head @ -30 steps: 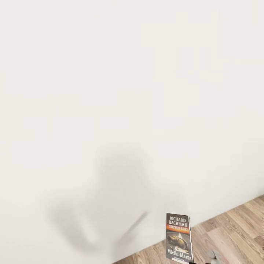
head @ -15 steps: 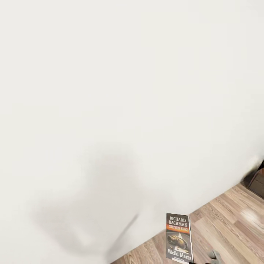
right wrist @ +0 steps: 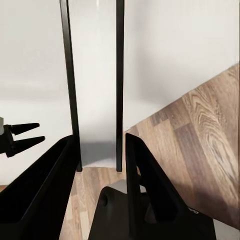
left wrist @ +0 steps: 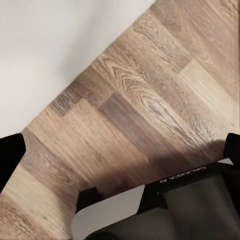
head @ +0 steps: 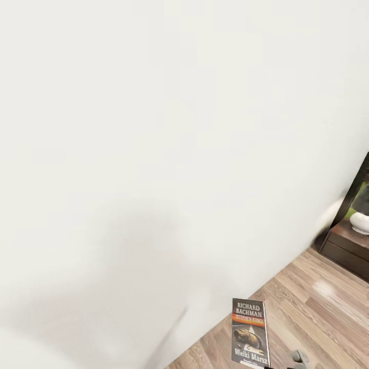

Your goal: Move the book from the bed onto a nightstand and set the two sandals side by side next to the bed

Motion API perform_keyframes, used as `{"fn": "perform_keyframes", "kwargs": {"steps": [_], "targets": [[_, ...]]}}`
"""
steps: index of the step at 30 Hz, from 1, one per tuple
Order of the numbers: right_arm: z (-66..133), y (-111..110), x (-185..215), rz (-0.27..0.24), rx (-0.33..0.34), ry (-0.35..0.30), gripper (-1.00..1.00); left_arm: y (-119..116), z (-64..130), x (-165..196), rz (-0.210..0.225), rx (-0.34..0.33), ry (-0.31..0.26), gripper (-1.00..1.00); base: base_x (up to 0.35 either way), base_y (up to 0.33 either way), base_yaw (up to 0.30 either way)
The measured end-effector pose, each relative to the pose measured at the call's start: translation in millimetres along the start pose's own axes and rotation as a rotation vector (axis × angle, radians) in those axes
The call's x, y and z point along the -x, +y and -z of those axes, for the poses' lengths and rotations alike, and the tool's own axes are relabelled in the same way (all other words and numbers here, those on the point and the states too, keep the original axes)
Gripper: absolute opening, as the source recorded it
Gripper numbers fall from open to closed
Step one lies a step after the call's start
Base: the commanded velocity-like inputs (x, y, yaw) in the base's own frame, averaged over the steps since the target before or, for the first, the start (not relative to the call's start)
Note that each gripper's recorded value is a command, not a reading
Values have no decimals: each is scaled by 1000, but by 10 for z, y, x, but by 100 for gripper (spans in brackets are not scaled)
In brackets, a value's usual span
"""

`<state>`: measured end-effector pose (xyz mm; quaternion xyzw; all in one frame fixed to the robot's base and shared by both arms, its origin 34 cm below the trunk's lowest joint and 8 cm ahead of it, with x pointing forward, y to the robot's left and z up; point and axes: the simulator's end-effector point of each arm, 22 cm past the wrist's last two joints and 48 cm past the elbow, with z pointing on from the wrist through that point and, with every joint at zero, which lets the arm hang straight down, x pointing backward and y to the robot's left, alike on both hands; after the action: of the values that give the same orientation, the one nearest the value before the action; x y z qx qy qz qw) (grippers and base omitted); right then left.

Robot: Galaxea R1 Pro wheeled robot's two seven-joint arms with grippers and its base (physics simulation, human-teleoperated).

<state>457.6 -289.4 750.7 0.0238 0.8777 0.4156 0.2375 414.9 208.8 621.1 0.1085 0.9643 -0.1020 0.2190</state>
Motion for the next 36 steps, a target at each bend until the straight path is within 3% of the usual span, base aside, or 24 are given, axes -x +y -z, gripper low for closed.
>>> {"fn": "perform_keyframes", "kwargs": {"steps": [8,36], "targets": [[-1,-3,0,0,-1,1,-100,0,-2,0,0,0,0,100,148,0,-251],[-4,-3,-2,0,-1,1,-100,1,-3,2,0,0,0,100,3,0,-248]]}}
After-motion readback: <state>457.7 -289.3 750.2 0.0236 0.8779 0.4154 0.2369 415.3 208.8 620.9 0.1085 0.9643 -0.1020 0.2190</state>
